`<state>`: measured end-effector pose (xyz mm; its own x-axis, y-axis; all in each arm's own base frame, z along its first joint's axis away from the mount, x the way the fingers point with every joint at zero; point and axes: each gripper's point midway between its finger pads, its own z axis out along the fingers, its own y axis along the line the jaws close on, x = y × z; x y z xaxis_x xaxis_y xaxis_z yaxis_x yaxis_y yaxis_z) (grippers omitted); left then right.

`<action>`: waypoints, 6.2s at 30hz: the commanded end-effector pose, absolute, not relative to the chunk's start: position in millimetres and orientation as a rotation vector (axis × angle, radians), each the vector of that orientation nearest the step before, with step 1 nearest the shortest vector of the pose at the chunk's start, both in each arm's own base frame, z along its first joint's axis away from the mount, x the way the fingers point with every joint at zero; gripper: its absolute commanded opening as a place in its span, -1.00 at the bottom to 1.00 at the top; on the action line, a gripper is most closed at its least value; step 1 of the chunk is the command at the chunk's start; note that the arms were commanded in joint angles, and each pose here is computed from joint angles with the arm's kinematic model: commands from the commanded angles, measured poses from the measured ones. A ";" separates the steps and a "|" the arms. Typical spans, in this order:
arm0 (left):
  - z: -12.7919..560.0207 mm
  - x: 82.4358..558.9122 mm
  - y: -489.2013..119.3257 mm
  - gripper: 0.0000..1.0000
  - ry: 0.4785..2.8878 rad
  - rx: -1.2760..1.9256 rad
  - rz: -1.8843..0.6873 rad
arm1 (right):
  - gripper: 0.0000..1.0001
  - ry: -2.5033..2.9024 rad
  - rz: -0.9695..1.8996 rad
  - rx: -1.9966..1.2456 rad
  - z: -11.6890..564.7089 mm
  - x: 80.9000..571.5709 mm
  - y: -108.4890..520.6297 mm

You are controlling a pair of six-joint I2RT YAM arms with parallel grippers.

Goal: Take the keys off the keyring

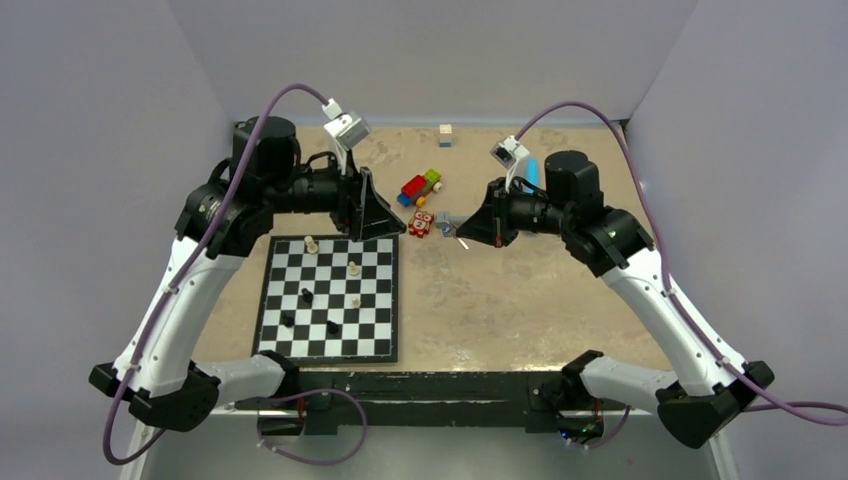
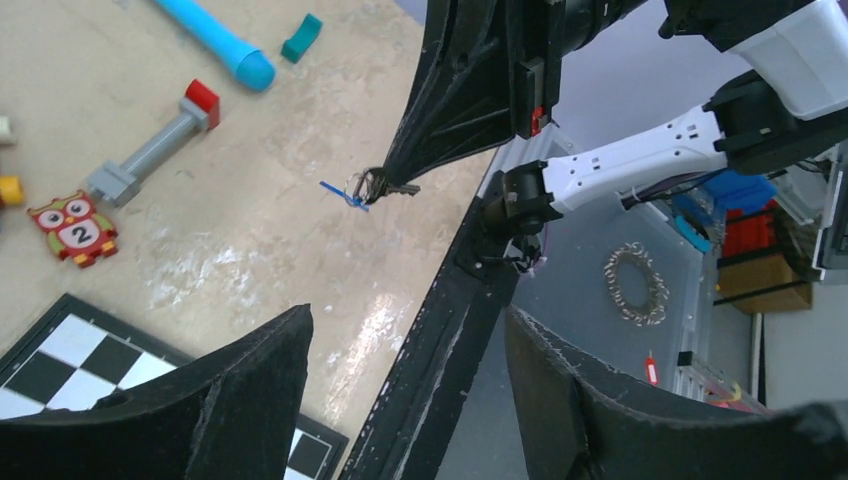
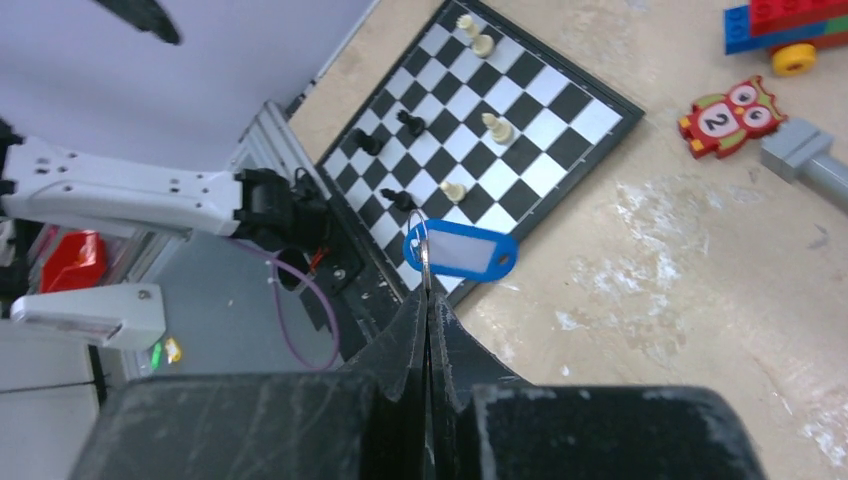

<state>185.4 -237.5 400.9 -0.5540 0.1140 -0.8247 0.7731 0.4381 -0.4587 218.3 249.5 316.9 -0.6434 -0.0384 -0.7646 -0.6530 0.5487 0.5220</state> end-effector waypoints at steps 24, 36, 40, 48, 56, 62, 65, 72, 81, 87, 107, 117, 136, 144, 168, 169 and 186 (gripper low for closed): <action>444.5 188.7 -276.8 0.79 1.732 0.792 -1.409 | -1.00 1.961 1.246 -0.506 422.6 209.2 263.5; 433.2 200.8 -263.2 1.00 1.638 0.744 -1.030 | -1.00 2.070 1.341 -0.332 455.8 220.5 275.1; 427.7 204.7 -270.9 1.00 1.569 0.800 -0.845 | -1.00 2.076 1.373 -0.330 461.7 217.5 277.5; 431.8 227.7 -268.0 1.00 1.531 0.793 -0.568 | -1.00 2.079 1.388 -0.338 466.9 212.6 276.5; 466.5 190.3 -254.3 0.95 1.464 1.005 -0.608 | -1.00 2.025 1.409 -0.470 469.4 200.9 277.2; 484.3 156.9 -257.8 0.94 1.523 1.141 -0.808 | -1.00 1.992 1.341 -0.594 457.3 196.0 272.1; 487.0 150.1 -263.6 0.90 1.527 1.165 -0.878 | -1.00 1.954 1.340 -0.636 458.8 190.9 270.3; 467.2 149.4 -278.6 0.87 1.630 1.211 -0.958 | -1.00 1.812 1.397 -0.743 475.8 171.8 269.4; 485.2 145.7 -287.8 0.80 1.559 1.174 -1.038 | -1.00 1.766 1.371 -0.814 477.3 159.8 262.7; 496.1 138.4 -298.1 0.69 1.547 1.154 -1.150 | -1.00 1.737 1.380 -0.846 479.9 153.1 262.1; 500.7 142.7 -314.3 0.23 1.557 1.134 -1.230 | -1.00 1.657 1.389 -0.933 482.9 135.5 258.9; 497.5 141.0 -314.9 -0.31 1.581 1.130 -1.246 | -1.00 1.650 1.376 -0.938 482.4 136.6 258.6; 505.5 138.1 -313.9 -1.00 1.572 1.072 -1.286 | -0.20 1.621 1.393 -0.905 488.3 139.4 261.1; 520.9 133.9 -310.5 -1.00 1.539 0.998 -1.329 | -0.09 1.550 1.439 -0.901 501.0 136.7 264.1; 525.5 142.6 -316.5 -1.00 1.549 0.888 -1.374 | -1.00 1.516 1.503 -0.925 509.3 137.3 272.5; 525.3 142.1 -316.6 -0.91 1.549 0.891 -1.375 | -1.00 1.516 1.500 -0.924 509.2 136.9 272.1; 530.8 147.6 -295.5 0.22 1.570 0.850 -1.251 | -1.00 1.535 1.472 -0.922 507.3 132.5 266.3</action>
<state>150.2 -303.3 522.9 -0.3685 -0.0274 -0.9292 0.9005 0.2376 -0.3642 140.6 270.3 493.2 -0.4573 0.0009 -0.8893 -0.8869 0.0727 0.4562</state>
